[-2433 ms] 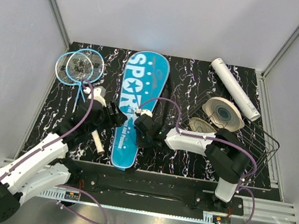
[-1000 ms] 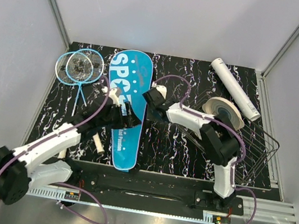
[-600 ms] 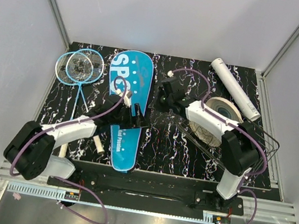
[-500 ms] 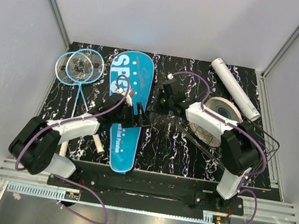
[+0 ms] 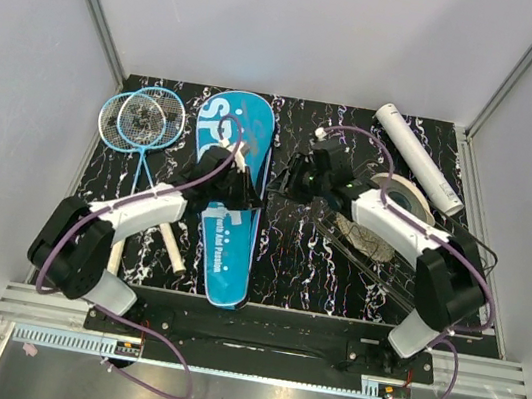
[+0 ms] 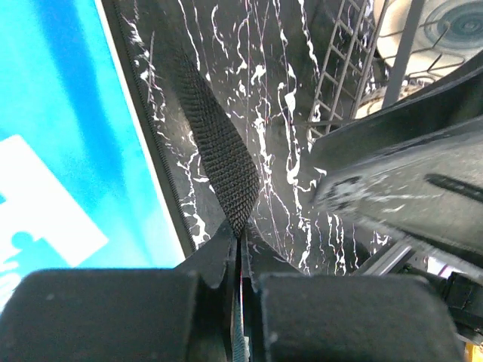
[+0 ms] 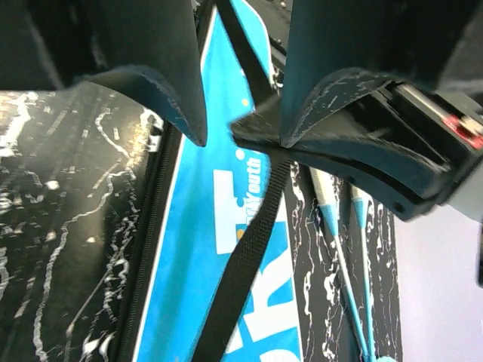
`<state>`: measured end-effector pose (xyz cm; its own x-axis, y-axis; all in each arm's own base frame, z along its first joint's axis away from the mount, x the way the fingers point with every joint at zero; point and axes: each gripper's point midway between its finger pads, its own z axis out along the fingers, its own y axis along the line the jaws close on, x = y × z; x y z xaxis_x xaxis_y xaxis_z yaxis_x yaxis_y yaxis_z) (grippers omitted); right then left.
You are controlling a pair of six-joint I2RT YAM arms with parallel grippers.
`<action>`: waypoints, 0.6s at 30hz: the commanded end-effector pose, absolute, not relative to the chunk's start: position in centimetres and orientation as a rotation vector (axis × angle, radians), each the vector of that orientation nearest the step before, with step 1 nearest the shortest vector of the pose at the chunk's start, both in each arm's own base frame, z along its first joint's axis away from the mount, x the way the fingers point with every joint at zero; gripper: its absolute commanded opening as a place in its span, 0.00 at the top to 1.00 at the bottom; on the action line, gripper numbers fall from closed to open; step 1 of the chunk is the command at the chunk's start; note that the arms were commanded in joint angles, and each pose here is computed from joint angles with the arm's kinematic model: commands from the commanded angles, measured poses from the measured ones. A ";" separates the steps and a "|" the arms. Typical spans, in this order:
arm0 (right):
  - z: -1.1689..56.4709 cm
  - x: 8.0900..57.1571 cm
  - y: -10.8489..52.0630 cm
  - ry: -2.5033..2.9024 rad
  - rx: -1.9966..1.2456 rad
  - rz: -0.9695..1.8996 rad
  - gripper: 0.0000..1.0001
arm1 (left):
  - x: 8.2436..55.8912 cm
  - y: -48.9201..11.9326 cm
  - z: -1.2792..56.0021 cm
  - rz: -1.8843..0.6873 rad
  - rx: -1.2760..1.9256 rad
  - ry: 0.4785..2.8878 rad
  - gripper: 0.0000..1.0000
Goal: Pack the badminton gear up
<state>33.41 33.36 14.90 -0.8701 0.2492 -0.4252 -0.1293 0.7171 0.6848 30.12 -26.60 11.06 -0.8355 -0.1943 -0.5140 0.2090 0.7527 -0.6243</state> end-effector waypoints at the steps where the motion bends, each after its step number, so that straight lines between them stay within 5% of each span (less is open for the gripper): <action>1: 18.7 33.7 31.0 2.285 -0.009 1.023 0.45 | 31.7 -25.1 16.9 -0.914 0.027 2.233 1.00; 6: 17.6 33.3 30.3 2.294 -0.027 0.979 0.38 | 31.5 -23.5 20.9 -0.924 0.015 2.153 1.00; 13: 13.5 35.1 32.2 2.380 0.013 1.027 0.63 | 30.8 -22.9 24.3 -0.960 0.012 2.084 1.00; 18: 11.8 36.0 34.8 2.406 0.139 1.212 0.66 | 30.6 -22.6 24.8 -0.964 0.008 2.078 1.00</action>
<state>34.46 32.05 10.14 -0.8899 0.2193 -0.3999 -0.1243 0.7270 0.6753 30.33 -22.65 21.68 -0.7053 -0.2904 -0.6467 0.2750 0.7288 -0.6271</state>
